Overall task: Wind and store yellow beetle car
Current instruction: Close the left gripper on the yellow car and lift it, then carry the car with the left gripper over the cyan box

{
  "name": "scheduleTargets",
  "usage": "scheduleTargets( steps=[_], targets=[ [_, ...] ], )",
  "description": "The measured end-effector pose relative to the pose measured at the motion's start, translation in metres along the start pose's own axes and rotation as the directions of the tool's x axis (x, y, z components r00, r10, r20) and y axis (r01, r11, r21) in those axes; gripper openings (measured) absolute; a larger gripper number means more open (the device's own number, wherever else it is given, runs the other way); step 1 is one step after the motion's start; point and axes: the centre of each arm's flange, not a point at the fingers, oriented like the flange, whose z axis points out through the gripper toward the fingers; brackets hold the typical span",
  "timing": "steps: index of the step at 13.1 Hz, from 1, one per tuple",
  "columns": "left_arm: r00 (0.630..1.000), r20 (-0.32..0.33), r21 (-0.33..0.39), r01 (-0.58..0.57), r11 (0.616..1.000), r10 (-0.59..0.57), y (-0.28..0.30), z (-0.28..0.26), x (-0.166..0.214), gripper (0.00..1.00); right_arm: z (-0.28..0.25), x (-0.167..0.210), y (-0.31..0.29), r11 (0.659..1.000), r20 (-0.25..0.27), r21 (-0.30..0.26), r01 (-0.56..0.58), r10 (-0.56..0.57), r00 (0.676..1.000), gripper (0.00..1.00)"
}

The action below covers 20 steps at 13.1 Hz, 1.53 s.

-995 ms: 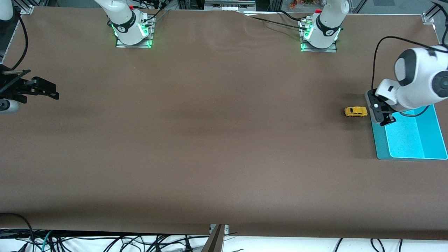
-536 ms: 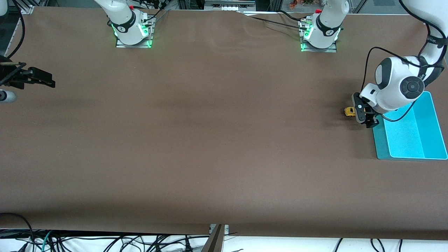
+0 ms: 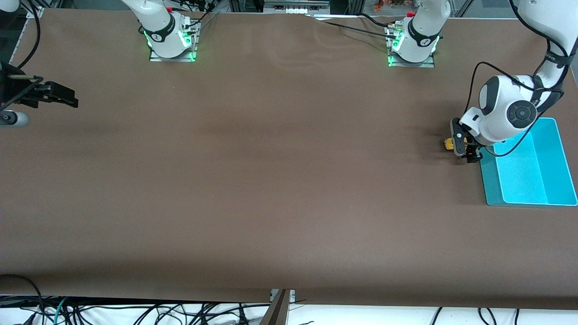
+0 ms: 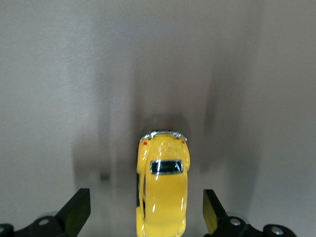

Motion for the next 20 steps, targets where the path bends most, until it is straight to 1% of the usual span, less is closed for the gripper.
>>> scheduleTargets(
  steps=[2,3,4,7,8,9,12,13,14,16,18,20],
  targets=[
    [1.000,-0.009,-0.001,0.008,1.000,-0.008,0.006,0.009,-0.003,0.99,0.005,0.003,-0.008,1.000,0.010,-0.002,0.010,-0.010,1.000,1.00],
    [1.000,-0.006,-0.003,0.000,1.000,-0.001,0.007,0.011,-0.004,0.96,0.007,0.004,-0.009,1.000,0.014,-0.002,0.011,-0.011,1.000,1.00],
    [1.000,0.004,-0.003,-0.016,1.000,0.016,0.008,0.012,-0.004,0.96,0.008,0.005,-0.009,1.000,0.017,-0.002,0.010,-0.010,1.000,1.00],
    [0.999,0.010,0.002,-0.032,0.999,0.032,0.007,0.012,-0.001,0.58,0.013,0.008,-0.008,1.000,0.025,-0.001,0.011,-0.011,1.000,1.00],
    [0.999,0.010,0.005,-0.036,0.999,0.036,0.006,0.011,0.000,0.48,0.013,0.008,-0.008,1.000,0.027,-0.001,0.011,-0.011,1.000,1.00],
    [0.999,0.009,0.017,-0.045,0.999,0.045,0.004,0.007,0.005,0.46,0.014,0.009,-0.008,1.000,0.027,-0.001,0.011,-0.011,1.000,1.00],
    [0.995,0.011,0.076,-0.099,0.992,0.099,-0.012,-0.022,0.038,0.46,0.017,0.011,-0.008,1.000,0.033,0.000,0.011,-0.011,0.999,1.00],
    [0.994,0.019,0.074,-0.105,0.992,0.104,-0.017,-0.035,0.051,0.46,0.018,0.012,-0.008,1.000,0.036,0.000,0.011,-0.011,0.999,1.00],
    [0.994,0.033,0.055,-0.107,0.993,0.106,-0.022,-0.050,0.063,0.46,0.019,0.012,-0.008,1.000,0.037,0.000,0.011,-0.011,0.999,1.00],
    [0.991,0.086,-0.015,-0.104,0.994,0.105,-0.038,-0.096,0.080,0.46,0.019,0.012,-0.008,1.000,0.037,0.000,0.011,-0.011,0.999,1.00],
    [0.987,0.132,-0.063,-0.080,0.995,0.088,-0.053,-0.147,0.071,0.46,0.019,0.012,-0.009,1.000,0.037,0.000,0.010,-0.010,0.999,1.00],
    [0.984,0.141,-0.077,-0.102,0.992,0.112,-0.064,-0.178,0.042,0.46,0.020,0.013,-0.009,1.000,0.038,0.000,0.010,-0.010,0.999,1.00]
  ],
)
